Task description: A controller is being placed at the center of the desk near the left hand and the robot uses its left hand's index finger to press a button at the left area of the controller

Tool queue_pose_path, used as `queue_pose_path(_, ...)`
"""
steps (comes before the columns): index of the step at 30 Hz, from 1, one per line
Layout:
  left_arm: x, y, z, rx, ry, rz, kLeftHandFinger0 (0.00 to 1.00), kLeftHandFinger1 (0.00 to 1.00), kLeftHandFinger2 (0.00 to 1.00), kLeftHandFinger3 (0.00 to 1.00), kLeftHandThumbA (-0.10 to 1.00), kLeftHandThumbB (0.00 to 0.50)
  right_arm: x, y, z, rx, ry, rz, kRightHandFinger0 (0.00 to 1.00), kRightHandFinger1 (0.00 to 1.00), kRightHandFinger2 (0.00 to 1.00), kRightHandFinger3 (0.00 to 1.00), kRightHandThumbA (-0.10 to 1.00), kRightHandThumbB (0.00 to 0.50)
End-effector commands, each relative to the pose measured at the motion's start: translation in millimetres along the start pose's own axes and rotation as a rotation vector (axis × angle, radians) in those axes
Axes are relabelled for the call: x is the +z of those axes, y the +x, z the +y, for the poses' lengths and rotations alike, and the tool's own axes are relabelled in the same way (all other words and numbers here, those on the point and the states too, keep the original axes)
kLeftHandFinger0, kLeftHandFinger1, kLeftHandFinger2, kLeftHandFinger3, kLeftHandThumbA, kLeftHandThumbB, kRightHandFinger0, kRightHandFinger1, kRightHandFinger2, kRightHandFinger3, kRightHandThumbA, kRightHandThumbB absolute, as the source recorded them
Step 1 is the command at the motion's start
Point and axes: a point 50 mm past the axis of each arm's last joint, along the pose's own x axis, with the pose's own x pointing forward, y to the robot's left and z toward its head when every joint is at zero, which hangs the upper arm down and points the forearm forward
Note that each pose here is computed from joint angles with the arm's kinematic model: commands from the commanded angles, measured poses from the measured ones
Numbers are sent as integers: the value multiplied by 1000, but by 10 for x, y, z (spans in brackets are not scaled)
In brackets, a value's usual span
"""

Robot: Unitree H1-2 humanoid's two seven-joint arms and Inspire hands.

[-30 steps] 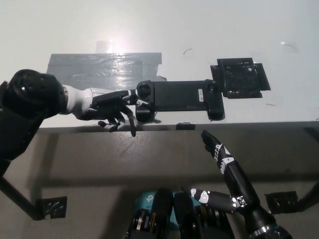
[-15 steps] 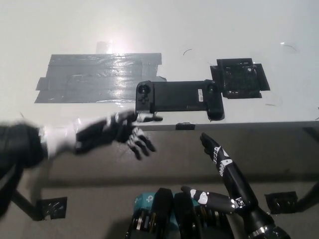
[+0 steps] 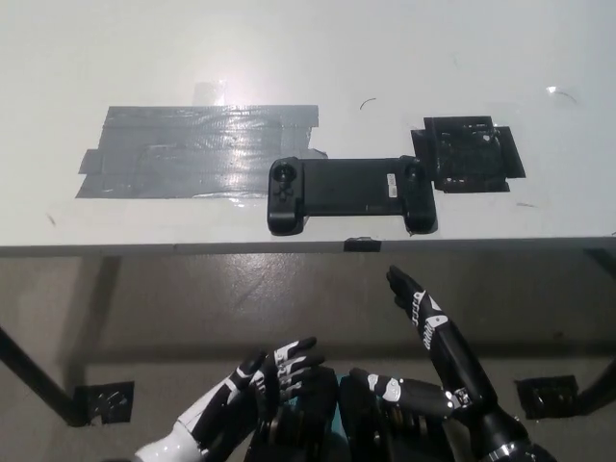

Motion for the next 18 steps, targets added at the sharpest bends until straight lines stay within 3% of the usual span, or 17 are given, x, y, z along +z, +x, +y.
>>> queue_pose_path(1, 38, -91, 89, 390, 348, -262, 1000, 1000, 1000, 1000, 1000, 295, 114, -10, 57, -27, 33, -108, 1000, 1000, 1000, 1000, 921, 205)
queue_pose_path(6, -70, -72, -42, 402, 410, -331, 1000, 1000, 1000, 1000, 1000, 288, 108, -68, 59, -26, 25, -105, 1000, 1000, 1000, 1000, 964, 211)
queue_pose_path(10, -148, -118, -154, 427, 538, -331, 1000, 1000, 1000, 1000, 1000, 247, 89, -143, 108, -25, 25, -98, 1000, 1000, 1000, 1000, 994, 232)
queue_pose_path(18, -178, -61, -135, 468, 581, -329, 1000, 1000, 1000, 1000, 1000, 224, 84, -101, 96, -17, 35, -96, 1000, 1000, 1000, 1000, 957, 225)
